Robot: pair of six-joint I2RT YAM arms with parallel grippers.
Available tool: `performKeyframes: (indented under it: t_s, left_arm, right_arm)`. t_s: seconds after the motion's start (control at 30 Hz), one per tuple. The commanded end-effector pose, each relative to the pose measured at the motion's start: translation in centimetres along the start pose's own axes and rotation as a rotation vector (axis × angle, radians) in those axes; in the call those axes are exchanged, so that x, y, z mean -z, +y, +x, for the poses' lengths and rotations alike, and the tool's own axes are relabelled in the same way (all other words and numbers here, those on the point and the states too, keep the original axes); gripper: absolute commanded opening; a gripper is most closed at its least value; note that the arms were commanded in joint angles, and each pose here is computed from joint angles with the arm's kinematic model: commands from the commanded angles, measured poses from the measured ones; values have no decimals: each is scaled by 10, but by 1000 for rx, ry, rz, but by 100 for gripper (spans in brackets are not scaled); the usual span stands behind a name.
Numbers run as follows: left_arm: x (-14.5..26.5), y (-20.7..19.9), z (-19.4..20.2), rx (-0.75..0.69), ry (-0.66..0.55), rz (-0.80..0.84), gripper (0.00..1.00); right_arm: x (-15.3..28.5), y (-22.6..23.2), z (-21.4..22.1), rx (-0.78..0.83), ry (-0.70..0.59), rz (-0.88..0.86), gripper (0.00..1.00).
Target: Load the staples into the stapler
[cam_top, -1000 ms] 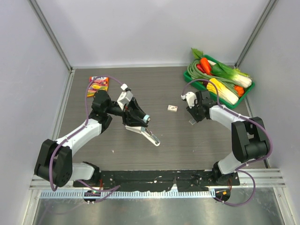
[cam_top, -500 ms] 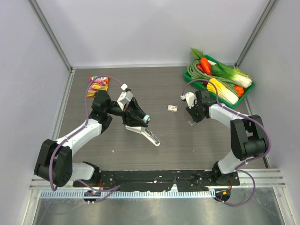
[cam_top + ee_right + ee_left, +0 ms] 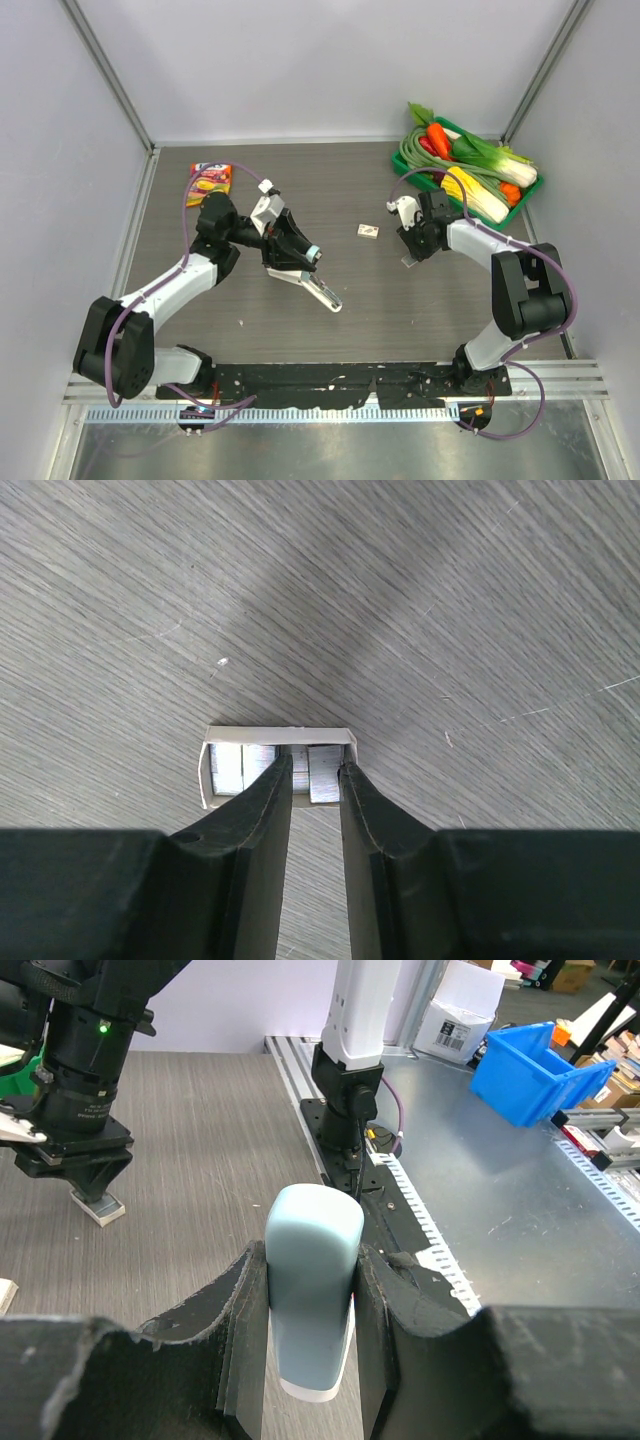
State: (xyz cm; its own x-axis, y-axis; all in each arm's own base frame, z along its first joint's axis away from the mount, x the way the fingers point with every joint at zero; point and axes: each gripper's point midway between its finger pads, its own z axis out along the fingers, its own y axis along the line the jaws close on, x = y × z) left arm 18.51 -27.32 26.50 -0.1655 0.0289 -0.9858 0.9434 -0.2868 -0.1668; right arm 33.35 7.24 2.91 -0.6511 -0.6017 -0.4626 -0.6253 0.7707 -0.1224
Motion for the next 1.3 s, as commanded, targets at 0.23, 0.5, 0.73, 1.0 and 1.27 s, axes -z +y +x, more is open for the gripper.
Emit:
performKeyframes:
  t_s: [0.23, 0.5, 0.73, 1.0, 1.27]
  left_arm:
    - [-3, 1, -2, -39, -2, 5, 0]
    - [-4, 1, -3, -44, -2, 10, 0]
    - [-4, 1, -3, -41, -2, 11, 0]
    - [-4, 0, -2, -38, -1, 11, 0]
    - [-4, 1, -2, -35, 0, 13, 0]
  right_arm:
    - [2, -3, -10, -19, -22, -8, 30]
    - [0, 0, -7, -24, -9, -32, 30]
    - [-2, 1, -7, -27, -5, -38, 20]
    - [6, -3, -14, -35, -36, -13, 15]
    - [26, -12, -32, -41, -117, 40, 15]
